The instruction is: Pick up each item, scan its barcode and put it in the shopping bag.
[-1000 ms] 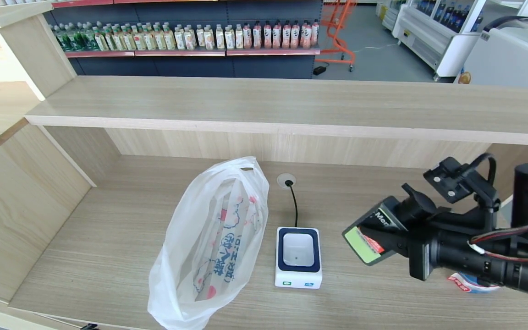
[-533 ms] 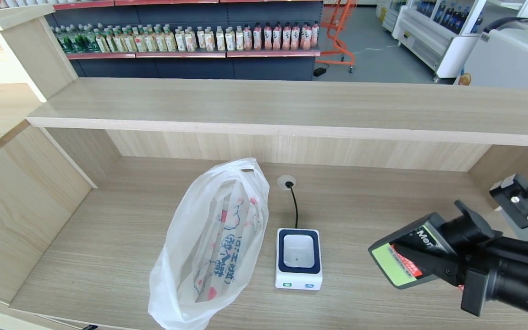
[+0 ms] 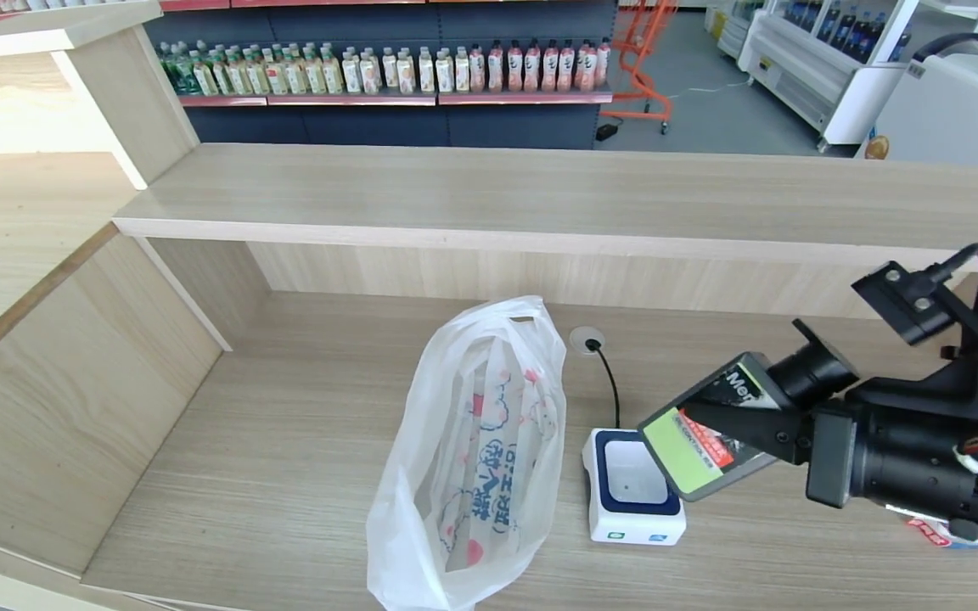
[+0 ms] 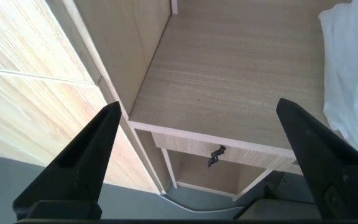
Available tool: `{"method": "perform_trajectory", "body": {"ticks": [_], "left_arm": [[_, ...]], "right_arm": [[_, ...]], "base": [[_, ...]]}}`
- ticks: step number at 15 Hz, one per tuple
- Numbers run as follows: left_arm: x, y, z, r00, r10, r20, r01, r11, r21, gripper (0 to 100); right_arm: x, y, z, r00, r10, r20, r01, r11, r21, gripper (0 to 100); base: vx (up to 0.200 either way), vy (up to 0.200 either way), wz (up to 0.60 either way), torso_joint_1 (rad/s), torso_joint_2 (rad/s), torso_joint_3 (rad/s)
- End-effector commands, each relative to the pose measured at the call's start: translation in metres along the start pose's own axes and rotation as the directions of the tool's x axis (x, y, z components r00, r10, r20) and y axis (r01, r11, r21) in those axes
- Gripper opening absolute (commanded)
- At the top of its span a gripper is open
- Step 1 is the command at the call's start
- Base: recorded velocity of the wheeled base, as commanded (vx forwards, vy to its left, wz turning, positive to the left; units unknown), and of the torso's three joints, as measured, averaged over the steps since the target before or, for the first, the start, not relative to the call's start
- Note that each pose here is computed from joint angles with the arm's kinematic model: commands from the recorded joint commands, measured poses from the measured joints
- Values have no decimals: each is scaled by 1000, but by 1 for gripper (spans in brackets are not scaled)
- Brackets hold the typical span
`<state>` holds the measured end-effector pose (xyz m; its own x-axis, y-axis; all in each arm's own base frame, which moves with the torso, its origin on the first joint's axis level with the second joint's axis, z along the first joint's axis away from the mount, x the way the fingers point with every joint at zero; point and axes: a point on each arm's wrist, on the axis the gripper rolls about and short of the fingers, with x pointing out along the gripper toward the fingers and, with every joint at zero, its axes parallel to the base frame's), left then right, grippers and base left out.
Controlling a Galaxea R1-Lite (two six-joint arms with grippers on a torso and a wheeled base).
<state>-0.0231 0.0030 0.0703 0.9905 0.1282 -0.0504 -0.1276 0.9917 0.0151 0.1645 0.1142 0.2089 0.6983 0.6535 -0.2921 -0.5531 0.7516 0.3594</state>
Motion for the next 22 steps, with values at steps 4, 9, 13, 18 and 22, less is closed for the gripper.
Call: {"method": "perform_trajectory", "body": {"ticks": [4,9,13,18,22], "left_arm": [[0,0,0,1000,0,-1,0,1000,1,100],[0,0,0,1000,0,-1,0,1000,1,100],[0,0,0,1000,0,-1,0,1000,1,100],[0,0,0,1000,0,-1,0,1000,1,100],[0,0,0,1000,0,-1,0,1000,1,100]], "right_arm": [[61,-13,-17,985,-53,-165,57,998,18,0],[102,-14,-40,981,-59,-185,59,998,-3,0],[147,-16,-67,977,-98,-191,88,994,-58,0],[201,-21,-83,987,-70,-143,38,976,-215,0],[226,-24,-90,987,-66,-144,11,937,-349,0]], "base": [[0,0,0,0,0,0],[0,0,0,0,0,0],[0,0,0,0,0,0],[0,0,0,0,0,0],[0,0,0,0,0,0]]}}
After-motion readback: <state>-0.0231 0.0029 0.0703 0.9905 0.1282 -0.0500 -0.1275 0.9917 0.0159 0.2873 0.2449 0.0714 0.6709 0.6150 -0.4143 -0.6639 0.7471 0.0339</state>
